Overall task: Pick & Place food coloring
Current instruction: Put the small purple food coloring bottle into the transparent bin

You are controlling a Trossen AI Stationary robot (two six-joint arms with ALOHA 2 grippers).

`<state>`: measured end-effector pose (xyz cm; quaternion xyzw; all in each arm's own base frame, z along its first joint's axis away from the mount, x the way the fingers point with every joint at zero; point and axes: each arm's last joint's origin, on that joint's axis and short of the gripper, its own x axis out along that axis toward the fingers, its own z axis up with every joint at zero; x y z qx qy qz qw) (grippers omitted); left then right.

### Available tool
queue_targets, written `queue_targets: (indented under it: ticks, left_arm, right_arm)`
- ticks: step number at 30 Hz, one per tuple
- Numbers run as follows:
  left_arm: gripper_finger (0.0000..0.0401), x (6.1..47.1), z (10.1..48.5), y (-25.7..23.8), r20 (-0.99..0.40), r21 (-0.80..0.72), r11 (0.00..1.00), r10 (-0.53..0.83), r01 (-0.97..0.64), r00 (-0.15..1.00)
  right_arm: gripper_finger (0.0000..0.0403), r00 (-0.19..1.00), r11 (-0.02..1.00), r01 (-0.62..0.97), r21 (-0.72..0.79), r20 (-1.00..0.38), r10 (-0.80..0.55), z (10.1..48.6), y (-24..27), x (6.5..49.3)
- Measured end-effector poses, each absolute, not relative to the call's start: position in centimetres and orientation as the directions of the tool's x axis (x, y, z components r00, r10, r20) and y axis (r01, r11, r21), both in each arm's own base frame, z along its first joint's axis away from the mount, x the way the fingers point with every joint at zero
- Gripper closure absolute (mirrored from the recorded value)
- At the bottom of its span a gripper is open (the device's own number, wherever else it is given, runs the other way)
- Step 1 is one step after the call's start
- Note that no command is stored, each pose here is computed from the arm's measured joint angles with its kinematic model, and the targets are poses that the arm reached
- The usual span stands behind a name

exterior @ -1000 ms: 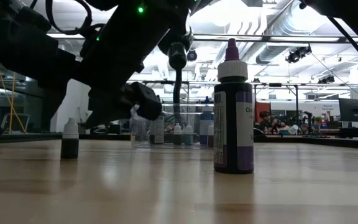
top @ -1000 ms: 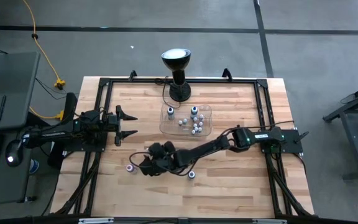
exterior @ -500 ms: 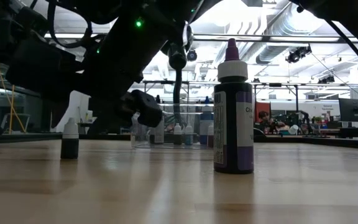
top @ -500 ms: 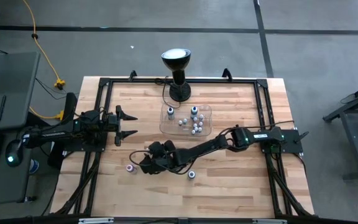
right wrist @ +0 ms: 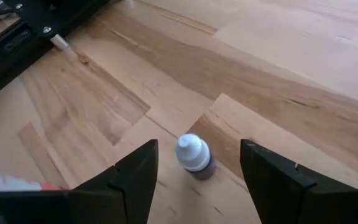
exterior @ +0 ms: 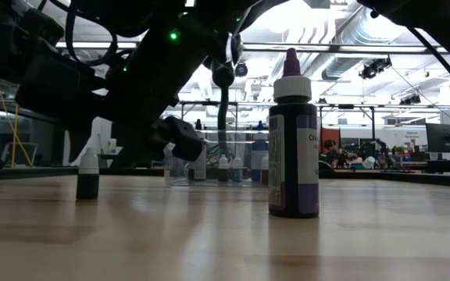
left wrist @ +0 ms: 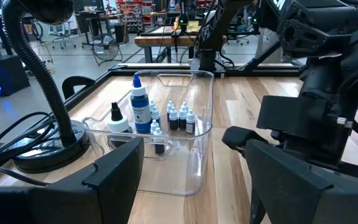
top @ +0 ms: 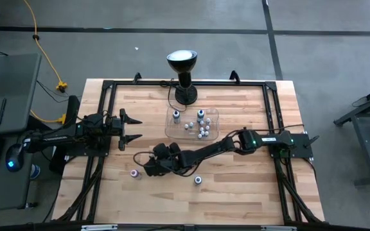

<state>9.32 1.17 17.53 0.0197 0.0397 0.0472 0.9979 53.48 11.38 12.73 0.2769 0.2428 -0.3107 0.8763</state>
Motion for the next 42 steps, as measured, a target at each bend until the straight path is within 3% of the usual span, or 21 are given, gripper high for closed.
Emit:
queue_targets:
  ticks: [7, 21, 42]
  left_arm:
    - [0.0123, 9.32, 17.53, 1.17, -0.077, 0.043, 0.995, 0.096, -0.092, 0.992]
    - [0.0123, 9.32, 17.53, 1.17, -0.077, 0.043, 0.995, 0.096, -0.092, 0.992]
    - [0.0123, 9.32, 17.52, 1.17, -0.077, 0.043, 0.995, 0.096, -0.092, 0.992]
  right_arm:
    - [0.0196, 0.689, 0.65, 0.68, 0.339, -0.598, -0.409, 12.74, 11.05, 53.57]
    - [0.027, 0.697, 0.656, 0.665, 0.356, -0.611, -0.375, 12.72, 10.92, 53.67]
    - [0.0337, 0.702, 0.66, 0.652, 0.372, -0.624, -0.342, 12.75, 10.72, 53.76]
